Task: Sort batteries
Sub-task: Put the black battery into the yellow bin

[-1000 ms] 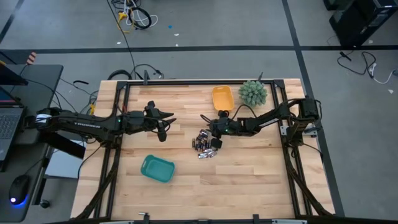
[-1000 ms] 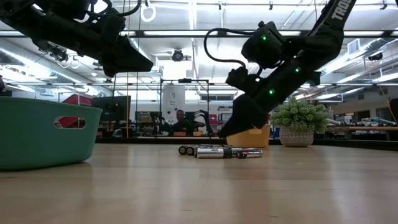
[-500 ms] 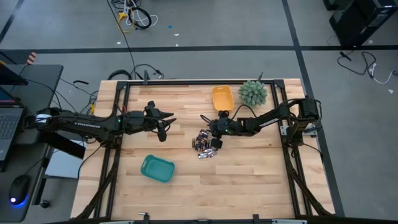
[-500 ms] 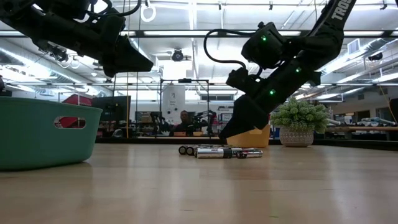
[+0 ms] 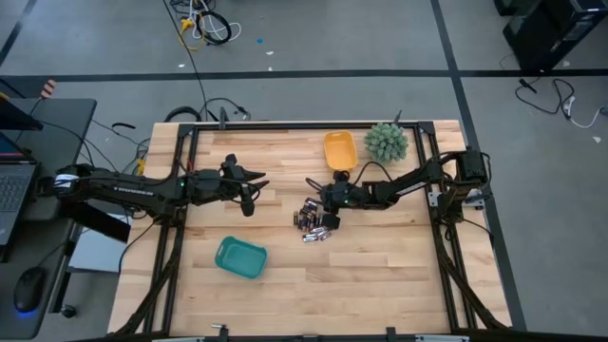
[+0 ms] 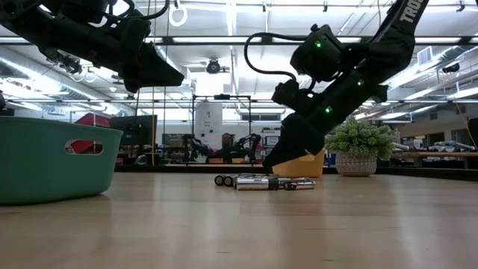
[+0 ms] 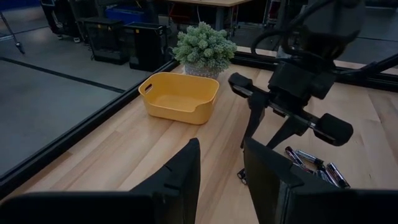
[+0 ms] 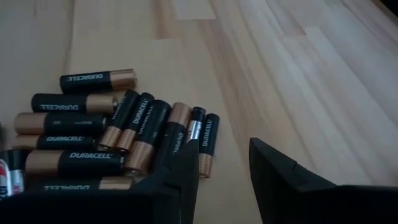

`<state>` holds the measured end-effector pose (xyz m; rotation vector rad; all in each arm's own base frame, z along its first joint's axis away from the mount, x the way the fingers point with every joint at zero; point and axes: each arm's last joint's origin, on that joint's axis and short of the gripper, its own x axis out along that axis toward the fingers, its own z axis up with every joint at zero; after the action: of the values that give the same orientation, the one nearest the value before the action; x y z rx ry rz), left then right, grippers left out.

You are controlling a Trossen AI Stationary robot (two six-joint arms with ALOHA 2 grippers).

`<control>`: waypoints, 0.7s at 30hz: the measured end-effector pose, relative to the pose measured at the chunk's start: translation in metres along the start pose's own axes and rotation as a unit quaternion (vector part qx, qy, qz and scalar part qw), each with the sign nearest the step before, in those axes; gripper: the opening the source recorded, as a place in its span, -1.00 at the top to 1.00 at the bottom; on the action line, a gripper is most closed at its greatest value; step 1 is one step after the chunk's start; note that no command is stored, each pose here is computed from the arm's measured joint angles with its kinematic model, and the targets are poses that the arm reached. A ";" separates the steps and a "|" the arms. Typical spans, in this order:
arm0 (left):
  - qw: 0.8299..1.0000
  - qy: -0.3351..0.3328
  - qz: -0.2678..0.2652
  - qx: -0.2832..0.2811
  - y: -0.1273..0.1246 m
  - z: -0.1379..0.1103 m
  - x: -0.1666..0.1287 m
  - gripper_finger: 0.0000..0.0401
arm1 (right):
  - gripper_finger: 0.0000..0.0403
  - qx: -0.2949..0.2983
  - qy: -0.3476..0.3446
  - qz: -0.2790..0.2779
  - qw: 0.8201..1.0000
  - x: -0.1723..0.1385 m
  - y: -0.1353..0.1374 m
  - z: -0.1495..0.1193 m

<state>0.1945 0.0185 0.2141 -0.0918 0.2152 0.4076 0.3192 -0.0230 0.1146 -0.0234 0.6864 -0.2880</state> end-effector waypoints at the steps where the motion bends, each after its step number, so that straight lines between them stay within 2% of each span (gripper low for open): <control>1: 1.000 0.000 0.000 0.000 0.000 0.000 0.000 0.40 | 0.37 0.000 0.000 0.000 1.000 0.000 0.000 0.000; 21: 1.000 0.000 0.000 0.000 0.000 0.000 0.000 0.40 | 0.37 0.003 0.003 0.000 1.000 0.000 0.000 -0.001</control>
<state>0.1945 0.0185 0.2141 -0.0918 0.2153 0.4076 0.3190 -0.0231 0.1138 -0.0165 0.6905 -0.2909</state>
